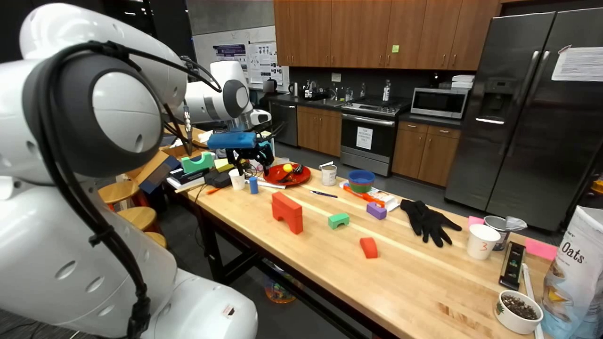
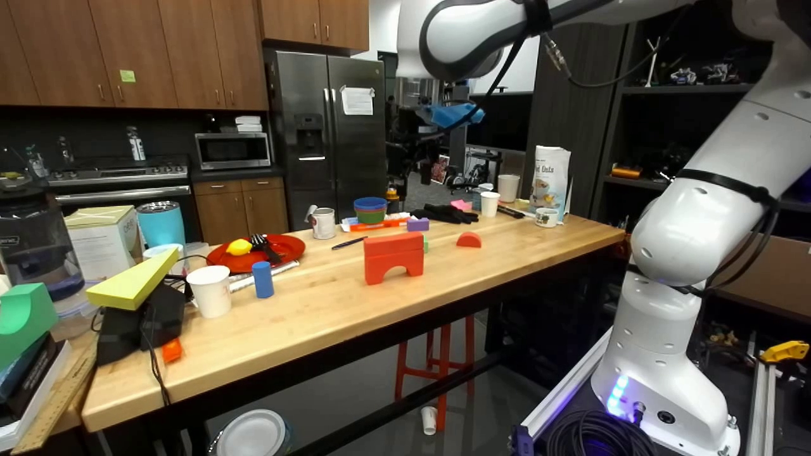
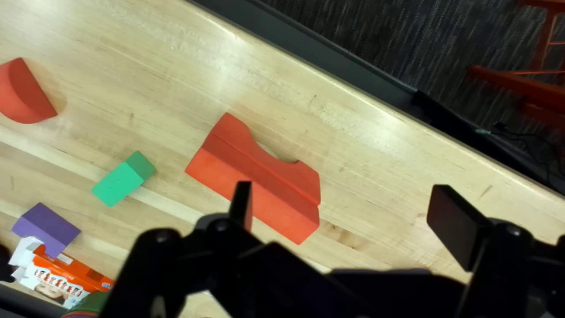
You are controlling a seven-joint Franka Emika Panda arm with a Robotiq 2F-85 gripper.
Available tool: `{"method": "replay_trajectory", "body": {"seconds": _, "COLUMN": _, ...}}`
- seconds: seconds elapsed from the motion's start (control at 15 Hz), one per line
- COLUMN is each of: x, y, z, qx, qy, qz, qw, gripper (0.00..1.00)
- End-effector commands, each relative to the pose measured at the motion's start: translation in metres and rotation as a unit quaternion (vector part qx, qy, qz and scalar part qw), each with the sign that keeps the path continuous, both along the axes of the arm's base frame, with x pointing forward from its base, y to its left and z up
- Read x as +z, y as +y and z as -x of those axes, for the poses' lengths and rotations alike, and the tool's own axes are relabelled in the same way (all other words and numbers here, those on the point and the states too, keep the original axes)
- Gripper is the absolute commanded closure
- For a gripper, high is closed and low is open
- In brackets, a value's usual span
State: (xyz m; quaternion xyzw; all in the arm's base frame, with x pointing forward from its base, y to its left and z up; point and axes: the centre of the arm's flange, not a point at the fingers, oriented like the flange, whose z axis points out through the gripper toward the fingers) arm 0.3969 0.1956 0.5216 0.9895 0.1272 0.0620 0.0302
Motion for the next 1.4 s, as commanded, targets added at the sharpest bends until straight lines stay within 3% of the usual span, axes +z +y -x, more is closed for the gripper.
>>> {"method": "replay_trajectory", "body": {"seconds": 0.0, "x": 0.0000, "y": 0.0000, "z": 0.0000, "qx": 0.000, "qy": 0.000, "qz": 0.000, "qw": 1.0000, "gripper": 0.00}}
{"method": "replay_trajectory", "body": {"seconds": 1.33, "x": -0.0048, "y": -0.0050, "z": 0.0038, "qx": -0.008, "qy": -0.004, "qz": -0.009, "qw": 0.9999, "gripper": 0.00}}
